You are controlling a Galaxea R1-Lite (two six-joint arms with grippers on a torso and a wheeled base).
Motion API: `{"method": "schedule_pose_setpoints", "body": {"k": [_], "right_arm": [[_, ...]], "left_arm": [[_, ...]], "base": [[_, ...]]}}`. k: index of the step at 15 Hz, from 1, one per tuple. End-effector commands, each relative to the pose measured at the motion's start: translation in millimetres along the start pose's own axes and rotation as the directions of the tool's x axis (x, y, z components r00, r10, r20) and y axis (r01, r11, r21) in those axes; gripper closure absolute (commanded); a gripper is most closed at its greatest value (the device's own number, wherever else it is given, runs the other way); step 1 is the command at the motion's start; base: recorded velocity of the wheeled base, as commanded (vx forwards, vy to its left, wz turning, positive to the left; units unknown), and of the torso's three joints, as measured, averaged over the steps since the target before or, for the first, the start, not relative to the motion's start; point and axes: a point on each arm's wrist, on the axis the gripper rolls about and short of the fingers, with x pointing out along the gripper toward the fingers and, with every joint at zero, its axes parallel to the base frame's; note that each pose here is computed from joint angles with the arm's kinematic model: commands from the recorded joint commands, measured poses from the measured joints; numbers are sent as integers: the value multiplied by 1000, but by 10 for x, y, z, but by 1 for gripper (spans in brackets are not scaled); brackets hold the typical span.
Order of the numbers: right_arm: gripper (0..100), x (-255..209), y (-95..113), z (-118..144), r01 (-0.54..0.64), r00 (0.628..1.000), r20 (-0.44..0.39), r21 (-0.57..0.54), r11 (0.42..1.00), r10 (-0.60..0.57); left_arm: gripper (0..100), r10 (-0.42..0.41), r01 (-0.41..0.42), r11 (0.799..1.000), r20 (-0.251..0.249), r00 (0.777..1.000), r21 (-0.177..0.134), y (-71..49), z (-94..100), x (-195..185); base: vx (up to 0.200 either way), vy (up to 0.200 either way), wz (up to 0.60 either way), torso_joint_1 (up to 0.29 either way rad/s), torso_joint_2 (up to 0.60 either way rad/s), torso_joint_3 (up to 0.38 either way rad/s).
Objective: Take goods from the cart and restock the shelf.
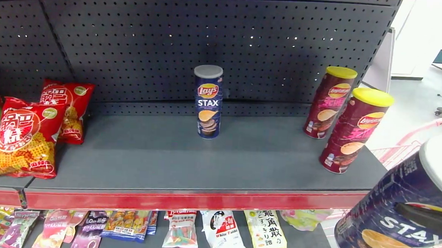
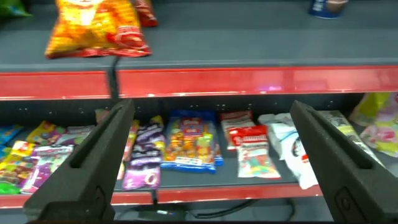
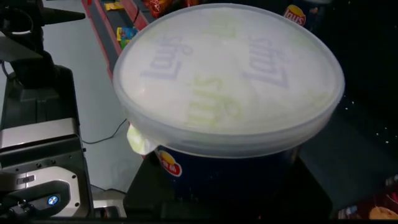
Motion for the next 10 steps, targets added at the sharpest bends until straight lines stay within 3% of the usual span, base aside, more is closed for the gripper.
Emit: {"method": "schedule_pose_setpoints", "body": {"k": [1,10], "right_arm": [[100,4,0,-8,-2,1000,-2,1,1000,2],[100,9,19,-66,-7,1000,-16,13,1000,7]], "left_arm": [[0,1,-1,1000,-2,1000,0,0,0,2],[0,1,-1,1000,-1,1000,0,0,0,1]], "base": [[0,200,0,7,-2,2],[0,0,0,0,0,0]]}}
